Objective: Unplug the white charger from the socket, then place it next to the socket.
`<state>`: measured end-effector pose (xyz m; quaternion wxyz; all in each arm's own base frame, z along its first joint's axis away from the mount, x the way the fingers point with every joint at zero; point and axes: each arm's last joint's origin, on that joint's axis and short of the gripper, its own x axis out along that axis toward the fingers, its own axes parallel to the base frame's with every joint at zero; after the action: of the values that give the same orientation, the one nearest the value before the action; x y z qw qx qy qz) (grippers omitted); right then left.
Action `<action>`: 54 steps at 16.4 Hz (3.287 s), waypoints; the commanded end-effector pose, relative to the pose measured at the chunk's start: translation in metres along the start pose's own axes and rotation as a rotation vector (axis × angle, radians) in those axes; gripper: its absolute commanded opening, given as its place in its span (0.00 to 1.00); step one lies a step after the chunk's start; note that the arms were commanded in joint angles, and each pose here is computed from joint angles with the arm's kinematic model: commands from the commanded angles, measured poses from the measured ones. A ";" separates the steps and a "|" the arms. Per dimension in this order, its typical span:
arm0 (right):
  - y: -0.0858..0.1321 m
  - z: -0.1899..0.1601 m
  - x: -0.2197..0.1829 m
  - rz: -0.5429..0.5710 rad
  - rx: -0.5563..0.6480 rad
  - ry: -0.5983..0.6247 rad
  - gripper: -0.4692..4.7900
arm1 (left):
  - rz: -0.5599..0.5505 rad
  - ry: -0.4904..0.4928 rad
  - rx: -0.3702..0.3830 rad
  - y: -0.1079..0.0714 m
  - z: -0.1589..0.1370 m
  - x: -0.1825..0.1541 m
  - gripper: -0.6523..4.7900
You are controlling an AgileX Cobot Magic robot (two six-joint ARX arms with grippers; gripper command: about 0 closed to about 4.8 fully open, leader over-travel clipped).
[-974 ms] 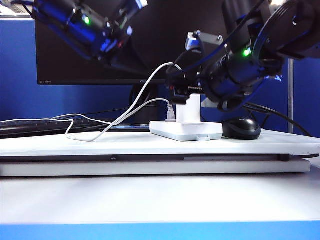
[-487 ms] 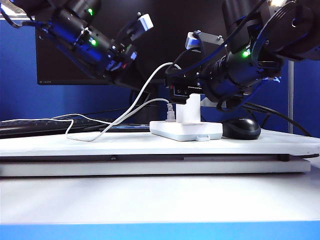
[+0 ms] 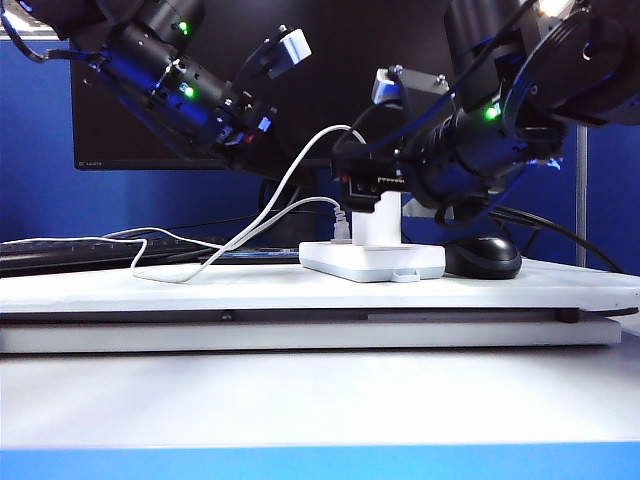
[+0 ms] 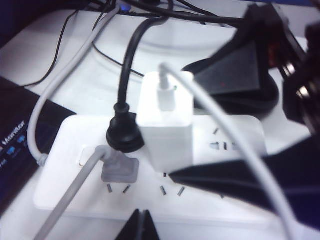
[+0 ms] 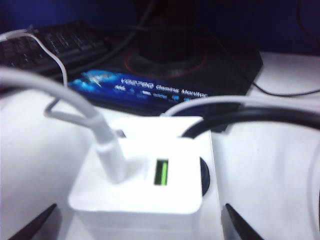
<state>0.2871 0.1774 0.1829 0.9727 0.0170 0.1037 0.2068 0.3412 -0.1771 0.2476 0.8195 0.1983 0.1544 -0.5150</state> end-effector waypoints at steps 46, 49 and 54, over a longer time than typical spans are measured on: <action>0.001 0.008 0.018 -0.046 -0.011 0.012 0.68 | -0.072 0.057 -0.210 0.035 -0.011 0.027 0.11; 0.001 0.008 0.018 -0.060 -0.011 0.011 0.68 | -0.065 0.057 -0.215 0.038 -0.012 0.025 0.11; 0.001 0.008 0.018 -0.059 -0.011 0.011 0.17 | -0.063 0.050 -0.209 0.038 -0.012 0.025 0.11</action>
<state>0.3039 0.1856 0.1839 0.9768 0.0027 0.1163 0.1797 0.3850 -0.1757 0.2290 0.8142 0.1177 0.2457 -0.5127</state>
